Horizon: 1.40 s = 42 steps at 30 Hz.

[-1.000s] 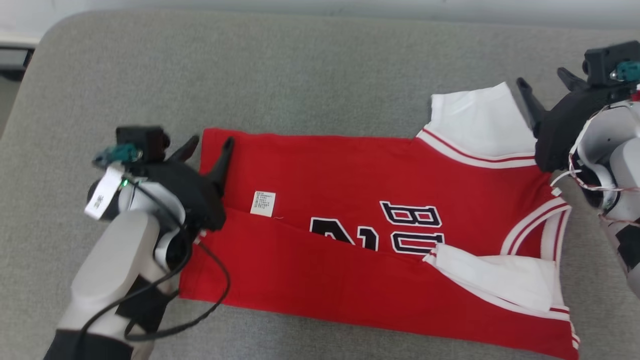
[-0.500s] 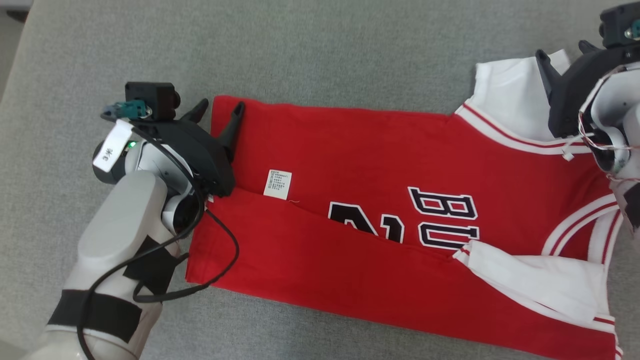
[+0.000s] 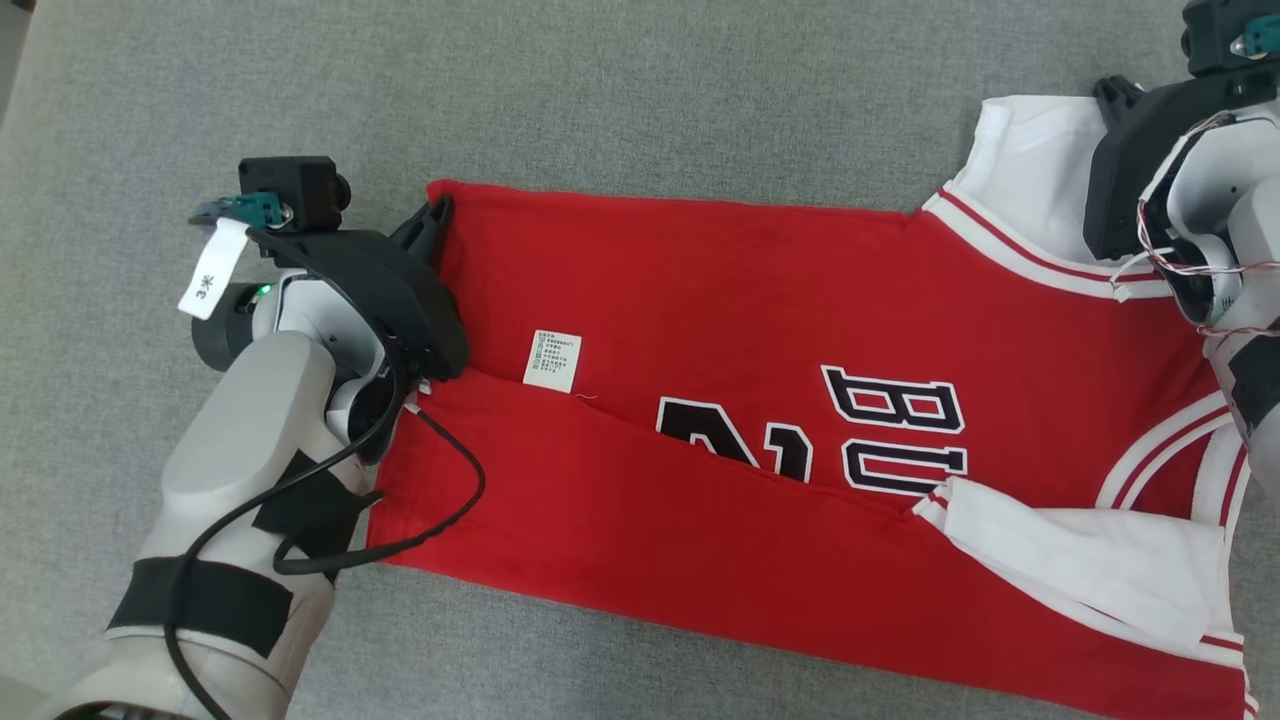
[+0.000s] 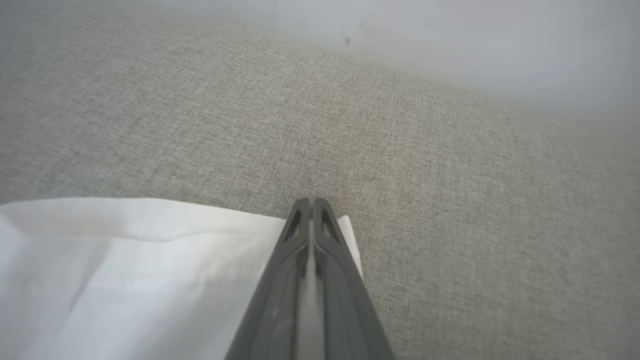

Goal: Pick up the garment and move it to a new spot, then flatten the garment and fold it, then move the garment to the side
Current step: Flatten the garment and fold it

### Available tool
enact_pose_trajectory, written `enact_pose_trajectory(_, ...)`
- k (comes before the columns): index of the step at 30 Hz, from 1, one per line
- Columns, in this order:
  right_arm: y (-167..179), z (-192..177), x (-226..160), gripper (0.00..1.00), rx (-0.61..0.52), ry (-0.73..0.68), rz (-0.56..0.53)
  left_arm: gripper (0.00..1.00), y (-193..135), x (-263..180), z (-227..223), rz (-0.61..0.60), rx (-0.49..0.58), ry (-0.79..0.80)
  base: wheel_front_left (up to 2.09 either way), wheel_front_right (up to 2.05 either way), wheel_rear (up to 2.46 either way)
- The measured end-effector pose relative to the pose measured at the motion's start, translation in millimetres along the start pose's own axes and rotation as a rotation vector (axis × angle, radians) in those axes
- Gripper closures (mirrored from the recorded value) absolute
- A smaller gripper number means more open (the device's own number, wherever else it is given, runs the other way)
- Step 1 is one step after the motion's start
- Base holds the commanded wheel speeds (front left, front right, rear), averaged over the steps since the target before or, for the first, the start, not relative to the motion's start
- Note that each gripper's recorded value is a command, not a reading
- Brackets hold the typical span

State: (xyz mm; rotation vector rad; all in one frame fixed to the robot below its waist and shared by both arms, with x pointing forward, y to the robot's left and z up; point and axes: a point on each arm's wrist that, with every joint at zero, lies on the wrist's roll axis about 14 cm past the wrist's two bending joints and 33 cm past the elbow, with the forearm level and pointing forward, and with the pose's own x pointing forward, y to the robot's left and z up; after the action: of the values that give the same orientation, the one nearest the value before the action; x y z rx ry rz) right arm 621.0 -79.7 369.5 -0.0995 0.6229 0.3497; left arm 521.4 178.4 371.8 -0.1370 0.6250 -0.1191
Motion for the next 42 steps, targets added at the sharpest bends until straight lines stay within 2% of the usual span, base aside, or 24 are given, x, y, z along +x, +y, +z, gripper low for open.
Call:
enact_pose_trajectory(10,-8.9,24.9,-14.2,1.00,0.025,-0.110,-0.014,1.00,6.3,-10.2,20.7,0.017,0.019,-0.083,0.00,0.00,0.00)
enact_pose_trajectory(13,-12.9,40.9,-21.5,1.00,0.036,-0.165,-0.019,1.00,3.5,-14.1,25.9,0.012,0.040,-0.105,0.00,0.00,0.00)
enact_pose_trajectory(21,-15.4,55.2,-37.4,1.00,0.076,-0.237,-0.021,1.00,-9.8,-21.9,40.3,-0.016,0.108,-0.179,0.00,0.00,0.00)
enact_pose_trajectory(32,-14.5,64.5,-58.0,1.00,0.117,-0.350,-0.012,1.00,-10.4,-40.1,53.1,-0.018,0.119,-0.297,0.00,0.00,0.00)
enact_pose_trajectory(37,-15.7,45.8,-70.8,1.00,0.140,-0.384,-0.014,1.00,-1.8,-51.9,36.8,-0.003,0.109,-0.291,0.00,0.00,0.00)
enact_pose_trajectory(40,1.8,41.8,-80.6,1.00,0.115,-0.420,0.039,1.00,4.3,-60.1,38.3,0.002,0.076,-0.316,0.00,0.00,0.00)
enact_pose_trajectory(42,16.5,48.1,-90.2,1.00,0.133,-0.470,0.086,1.00,5.6,-63.7,38.2,0.000,0.093,-0.317,0.00,0.00,0.00)
